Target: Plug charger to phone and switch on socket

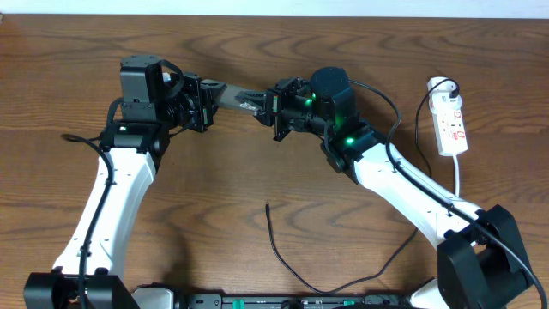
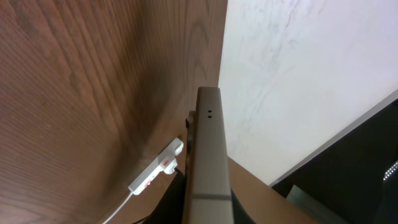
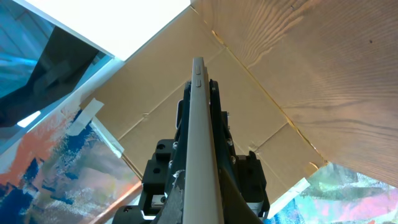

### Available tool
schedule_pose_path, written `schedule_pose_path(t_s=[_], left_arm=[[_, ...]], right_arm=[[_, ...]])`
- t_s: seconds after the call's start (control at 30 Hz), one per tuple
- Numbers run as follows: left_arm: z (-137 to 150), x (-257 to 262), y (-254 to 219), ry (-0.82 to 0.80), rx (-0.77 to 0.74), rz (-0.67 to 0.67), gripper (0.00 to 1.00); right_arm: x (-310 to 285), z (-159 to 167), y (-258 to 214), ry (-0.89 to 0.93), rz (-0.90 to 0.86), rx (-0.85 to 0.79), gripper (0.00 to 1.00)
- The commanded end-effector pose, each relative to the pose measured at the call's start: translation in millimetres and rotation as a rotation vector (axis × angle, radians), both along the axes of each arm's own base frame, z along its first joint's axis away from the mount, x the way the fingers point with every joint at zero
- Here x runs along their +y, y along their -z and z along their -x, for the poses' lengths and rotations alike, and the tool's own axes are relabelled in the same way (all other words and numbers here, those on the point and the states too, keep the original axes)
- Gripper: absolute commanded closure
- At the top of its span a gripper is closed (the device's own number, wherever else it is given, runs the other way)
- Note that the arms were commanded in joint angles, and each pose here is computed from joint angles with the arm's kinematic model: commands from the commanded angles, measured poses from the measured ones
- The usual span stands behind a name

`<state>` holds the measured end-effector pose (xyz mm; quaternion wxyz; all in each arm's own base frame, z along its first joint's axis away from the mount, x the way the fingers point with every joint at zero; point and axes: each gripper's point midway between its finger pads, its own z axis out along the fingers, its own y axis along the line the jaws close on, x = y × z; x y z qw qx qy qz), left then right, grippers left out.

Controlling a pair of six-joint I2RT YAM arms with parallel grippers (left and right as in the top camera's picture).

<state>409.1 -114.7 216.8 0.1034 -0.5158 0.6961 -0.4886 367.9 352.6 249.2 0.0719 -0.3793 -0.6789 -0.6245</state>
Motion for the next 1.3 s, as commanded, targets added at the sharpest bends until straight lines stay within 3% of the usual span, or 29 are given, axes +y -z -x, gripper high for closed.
schedule_pose_path(t_s=[0.0, 0.07, 0.13, 0.2, 0.23, 0.3, 0.57, 0.83, 1.03, 1.17, 1.27], left_arm=[[-1.4, -1.0, -11.8, -0.005, -0.025, 0.005, 0.92], [-1.5, -0.9, -11.7, -0.006, -0.025, 0.005, 0.93], [-1.9, -0.3, -11.5, -0.009, -0.025, 0.002, 0.92], [-2.3, 0.7, -11.4, -0.013, -0.025, 0.0, 0.93], [-2.5, 1.5, -11.4, -0.015, -0.025, 0.0, 0.93], [-3.0, 3.6, -11.3, -0.016, -0.029, -0.005, 0.93], [-10.5, 44.7, -12.9, -0.017, -0.12, -0.104, 0.93], [-4.2, 99.1, -27.0, 0.149, -0.384, -0.287, 0.93], [11.9, 114.1, -45.1, 0.303, -0.61, -0.345, 0.92], [23.1, 126.4, -56.4, 0.362, -0.741, -0.376, 0.92], [23.8, 139.6, -56.4, 0.331, -0.736, -0.39, 0.93]], right_arm=[[12.1, 11.3, -16.2, -0.048, -0.026, -0.042, 0.99], [11.9, 11.1, -16.2, -0.048, -0.026, -0.042, 0.99], [11.7, 10.9, -16.3, -0.048, -0.026, -0.042, 0.84], [11.7, 10.9, -16.4, -0.047, -0.027, -0.042, 0.54], [11.7, 10.9, -16.5, -0.048, -0.027, -0.043, 0.3], [11.9, 10.7, -17.7, -0.048, -0.03, -0.048, 0.02], [-7.5, -6.6, -18.1, -0.021, -0.005, -0.113, 0.01], [-53.7, -28.0, -21.7, -0.121, 0.143, -0.535, 0.01], [-76.3, -35.6, -21.4, -0.173, 0.241, -0.787, 0.01], [-87.9, -29.1, 26.4, -0.232, 0.386, -0.685, 0.01], [-100.6, -17.9, 63.4, -0.29, 0.539, -0.588, 0.01]])
